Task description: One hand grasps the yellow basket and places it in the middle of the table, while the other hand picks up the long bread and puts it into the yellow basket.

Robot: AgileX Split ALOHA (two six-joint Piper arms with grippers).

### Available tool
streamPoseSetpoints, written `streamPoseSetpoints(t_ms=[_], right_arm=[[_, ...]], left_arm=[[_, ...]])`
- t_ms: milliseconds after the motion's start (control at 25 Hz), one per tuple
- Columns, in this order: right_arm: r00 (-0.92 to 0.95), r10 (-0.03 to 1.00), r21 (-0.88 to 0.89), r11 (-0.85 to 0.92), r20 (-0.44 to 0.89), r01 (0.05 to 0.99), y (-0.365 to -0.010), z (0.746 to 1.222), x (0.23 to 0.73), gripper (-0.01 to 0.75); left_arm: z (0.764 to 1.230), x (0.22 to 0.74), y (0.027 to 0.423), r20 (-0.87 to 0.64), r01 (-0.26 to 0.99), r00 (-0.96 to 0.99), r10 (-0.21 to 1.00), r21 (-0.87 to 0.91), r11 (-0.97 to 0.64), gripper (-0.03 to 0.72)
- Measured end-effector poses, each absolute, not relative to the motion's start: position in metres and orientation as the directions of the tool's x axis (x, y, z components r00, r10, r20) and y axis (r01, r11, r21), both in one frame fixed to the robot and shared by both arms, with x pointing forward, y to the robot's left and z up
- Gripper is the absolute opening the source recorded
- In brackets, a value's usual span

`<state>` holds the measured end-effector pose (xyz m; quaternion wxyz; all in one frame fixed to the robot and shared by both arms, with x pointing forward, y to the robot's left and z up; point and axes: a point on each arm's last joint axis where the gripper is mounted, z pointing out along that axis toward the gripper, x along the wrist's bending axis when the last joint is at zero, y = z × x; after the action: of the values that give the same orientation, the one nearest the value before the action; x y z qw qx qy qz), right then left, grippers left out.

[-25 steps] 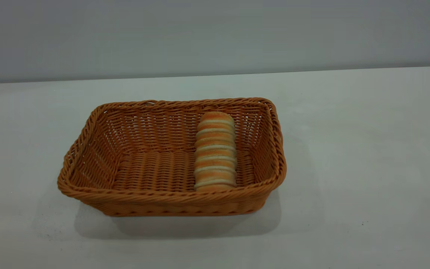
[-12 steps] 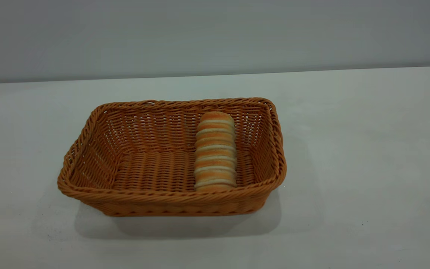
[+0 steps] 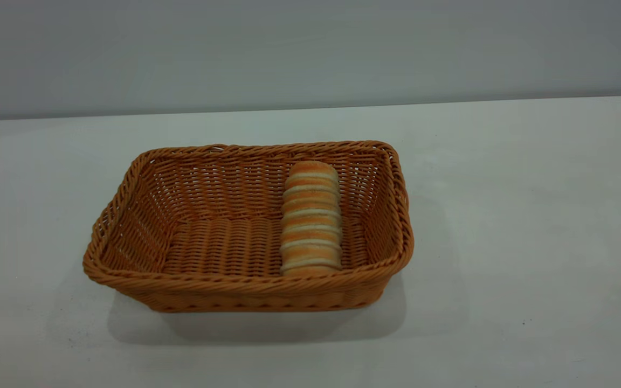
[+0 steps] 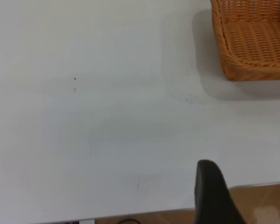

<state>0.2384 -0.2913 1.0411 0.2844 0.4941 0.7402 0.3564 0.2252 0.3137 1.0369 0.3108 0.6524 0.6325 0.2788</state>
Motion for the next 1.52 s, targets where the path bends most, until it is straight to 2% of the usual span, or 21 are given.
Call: streamPoseSetpoints(t_ms=[400, 600, 800, 1520], right_arm=[[-0.236, 0.969, 0.837, 0.191, -0.076, 0.513, -0.292, 1.041, 0.232, 0.371], [-0.173, 0.982, 0.847, 0.158, -0.079, 0.507, -0.2917, 1.0409, 0.2297, 0.371], [-0.166, 0.983, 0.848, 0.154, -0.079, 0.508, -0.2916, 1.0409, 0.2297, 0.371], [-0.166, 0.983, 0.848, 0.154, -0.079, 0.508, -0.2916, 1.0409, 0.2297, 0.371]], left_arm=[[1.0368, 0.2245, 0.3137, -0.031, 0.649, 0.042, 0.999, 0.761, -0.004, 0.418], [1.0364, 0.22, 0.3126, -0.035, 0.628, -0.055, 0.998, 0.776, 0.062, 0.418], [1.0361, 0.218, 0.3109, -0.035, 0.617, -0.142, 0.989, 0.778, 0.117, 0.418], [1.0361, 0.218, 0.3109, -0.035, 0.617, -0.145, 0.989, 0.778, 0.118, 0.418]])
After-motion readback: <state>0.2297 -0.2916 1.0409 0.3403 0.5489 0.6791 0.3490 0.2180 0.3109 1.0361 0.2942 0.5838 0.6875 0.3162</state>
